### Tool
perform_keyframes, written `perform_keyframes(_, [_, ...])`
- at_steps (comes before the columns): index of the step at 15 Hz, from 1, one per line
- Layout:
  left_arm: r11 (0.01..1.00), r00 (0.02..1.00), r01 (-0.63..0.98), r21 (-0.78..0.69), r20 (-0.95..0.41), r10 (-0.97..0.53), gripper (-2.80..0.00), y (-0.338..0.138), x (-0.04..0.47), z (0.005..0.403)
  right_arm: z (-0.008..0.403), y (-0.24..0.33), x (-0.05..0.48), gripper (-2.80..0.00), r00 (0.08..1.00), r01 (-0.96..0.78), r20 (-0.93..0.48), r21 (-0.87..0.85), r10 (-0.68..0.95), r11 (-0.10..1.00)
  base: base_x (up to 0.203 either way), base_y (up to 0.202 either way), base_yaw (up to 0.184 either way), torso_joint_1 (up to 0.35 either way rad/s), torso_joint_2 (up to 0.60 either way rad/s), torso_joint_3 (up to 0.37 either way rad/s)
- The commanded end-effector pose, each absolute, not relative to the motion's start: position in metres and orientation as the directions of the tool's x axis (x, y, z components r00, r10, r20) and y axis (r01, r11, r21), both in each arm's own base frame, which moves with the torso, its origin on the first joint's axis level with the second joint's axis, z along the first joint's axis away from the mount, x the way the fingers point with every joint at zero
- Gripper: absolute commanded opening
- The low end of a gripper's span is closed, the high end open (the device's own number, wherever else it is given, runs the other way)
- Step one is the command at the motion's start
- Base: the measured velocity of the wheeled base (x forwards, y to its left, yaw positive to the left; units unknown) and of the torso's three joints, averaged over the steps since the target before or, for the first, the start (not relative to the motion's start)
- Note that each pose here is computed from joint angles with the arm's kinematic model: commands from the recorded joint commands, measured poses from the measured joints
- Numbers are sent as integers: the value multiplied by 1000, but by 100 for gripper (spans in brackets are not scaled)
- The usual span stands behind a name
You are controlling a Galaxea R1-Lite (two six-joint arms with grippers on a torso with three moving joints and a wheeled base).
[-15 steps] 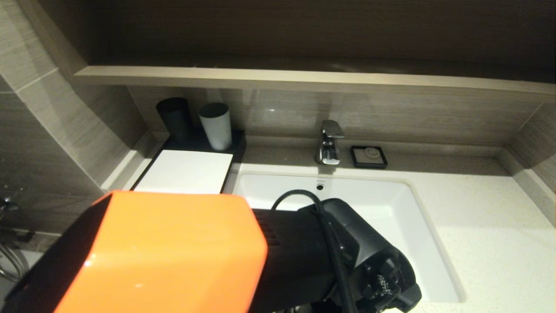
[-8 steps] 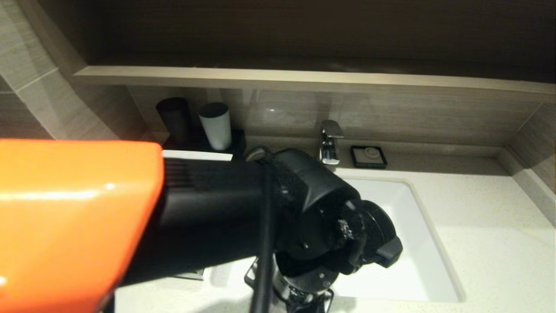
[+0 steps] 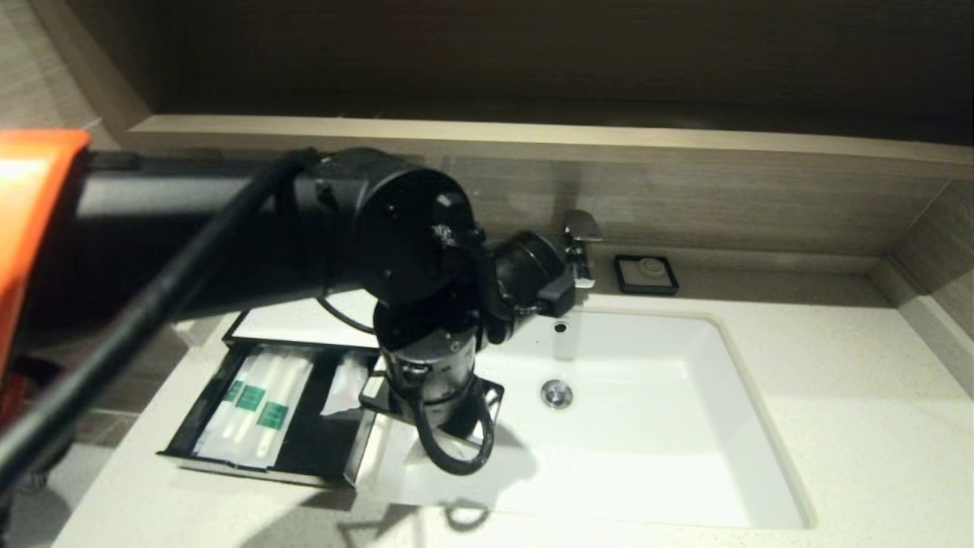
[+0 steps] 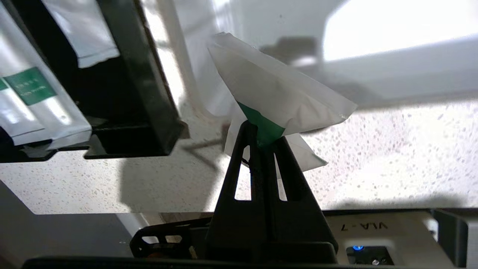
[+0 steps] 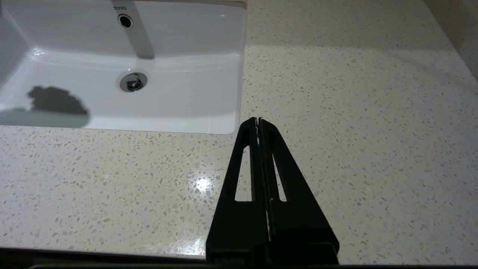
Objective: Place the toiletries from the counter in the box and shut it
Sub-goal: Place the bathroom toiletry into the drawer
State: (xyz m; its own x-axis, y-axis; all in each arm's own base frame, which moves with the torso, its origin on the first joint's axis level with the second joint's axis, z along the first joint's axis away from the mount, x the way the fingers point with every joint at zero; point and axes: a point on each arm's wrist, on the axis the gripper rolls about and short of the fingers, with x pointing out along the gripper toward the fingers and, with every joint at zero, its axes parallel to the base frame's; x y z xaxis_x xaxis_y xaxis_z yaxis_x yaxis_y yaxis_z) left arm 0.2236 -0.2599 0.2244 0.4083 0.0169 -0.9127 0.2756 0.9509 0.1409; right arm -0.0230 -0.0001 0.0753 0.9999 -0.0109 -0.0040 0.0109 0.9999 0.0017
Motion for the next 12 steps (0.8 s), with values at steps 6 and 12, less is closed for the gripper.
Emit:
perform_keyframes(6, [995, 472, 60, 82, -880, 44, -280, -204, 270, 245, 75, 0, -23, -280, 1000, 11, -5, 3, -11, 1000, 0, 0, 0, 0, 0, 0])
perform_keyframes(12, [997, 485, -51, 65, -871, 81, -280, -168, 286, 250, 75, 0, -23, -280, 1000, 11, -4, 3, -11, 1000, 0, 0, 0, 0, 0, 0])
